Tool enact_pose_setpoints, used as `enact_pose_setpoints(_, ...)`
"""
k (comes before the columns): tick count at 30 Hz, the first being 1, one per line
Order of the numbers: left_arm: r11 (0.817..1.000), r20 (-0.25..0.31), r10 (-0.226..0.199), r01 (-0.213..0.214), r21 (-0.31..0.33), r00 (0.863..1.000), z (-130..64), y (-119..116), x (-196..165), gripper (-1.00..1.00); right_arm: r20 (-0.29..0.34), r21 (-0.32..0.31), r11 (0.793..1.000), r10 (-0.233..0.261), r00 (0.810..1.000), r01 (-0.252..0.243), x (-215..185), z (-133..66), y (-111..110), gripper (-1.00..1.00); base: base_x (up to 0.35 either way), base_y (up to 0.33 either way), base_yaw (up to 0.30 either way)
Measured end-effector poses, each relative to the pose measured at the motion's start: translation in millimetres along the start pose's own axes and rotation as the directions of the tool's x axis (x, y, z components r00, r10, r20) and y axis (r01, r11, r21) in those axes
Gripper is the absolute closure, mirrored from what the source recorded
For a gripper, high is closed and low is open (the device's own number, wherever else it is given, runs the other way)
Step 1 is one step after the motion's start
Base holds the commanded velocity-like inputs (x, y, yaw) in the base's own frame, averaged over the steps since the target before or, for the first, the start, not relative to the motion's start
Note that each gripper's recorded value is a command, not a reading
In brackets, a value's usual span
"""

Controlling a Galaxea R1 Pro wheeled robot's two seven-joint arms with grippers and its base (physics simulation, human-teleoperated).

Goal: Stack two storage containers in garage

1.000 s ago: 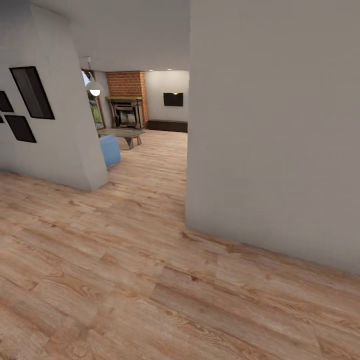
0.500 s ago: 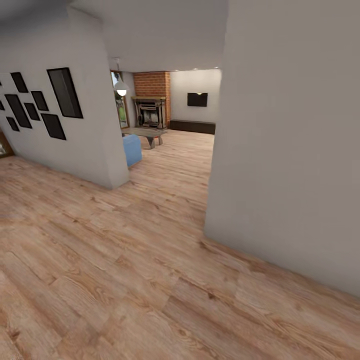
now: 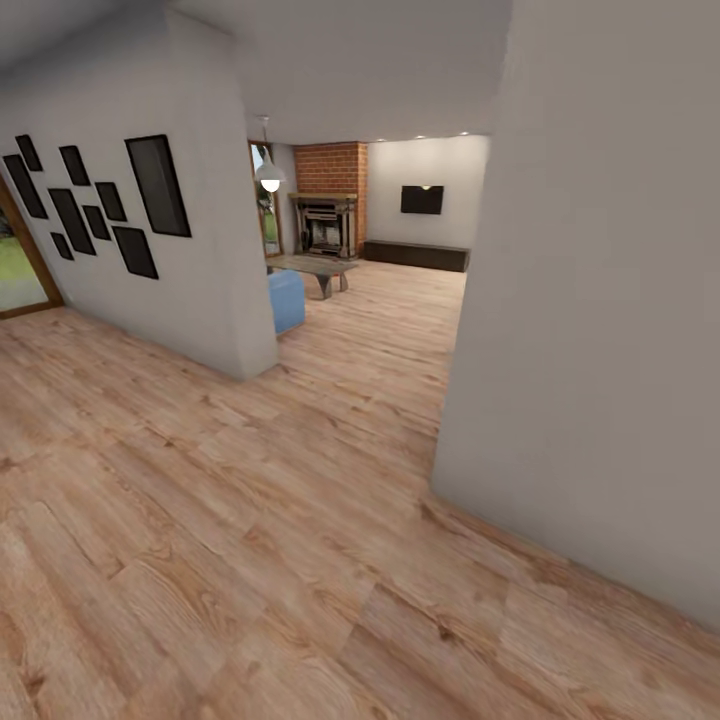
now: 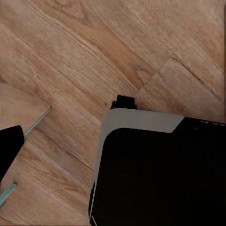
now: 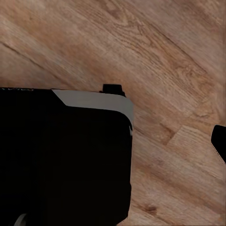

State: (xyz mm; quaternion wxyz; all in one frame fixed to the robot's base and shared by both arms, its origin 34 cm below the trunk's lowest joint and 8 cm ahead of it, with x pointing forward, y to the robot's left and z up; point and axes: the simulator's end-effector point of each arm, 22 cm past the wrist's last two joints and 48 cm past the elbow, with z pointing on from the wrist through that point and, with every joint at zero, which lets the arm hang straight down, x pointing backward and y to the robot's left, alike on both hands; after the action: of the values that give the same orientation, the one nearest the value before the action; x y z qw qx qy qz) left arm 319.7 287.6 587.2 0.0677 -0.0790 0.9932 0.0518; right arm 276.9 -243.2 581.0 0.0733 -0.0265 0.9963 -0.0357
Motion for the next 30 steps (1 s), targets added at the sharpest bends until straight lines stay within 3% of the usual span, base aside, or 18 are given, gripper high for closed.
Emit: enact_pose_setpoints(30, 1.000, 0.000, 0.000, 0.000, 0.000, 1.000, 0.0, 0.0, 0.0, -1.00, 0.002, 0.001, 1.000, 0.000, 1.000, 0.000, -0.3, 0.1, -1.1, -1.00, 0.323, 0.000, 0.224)
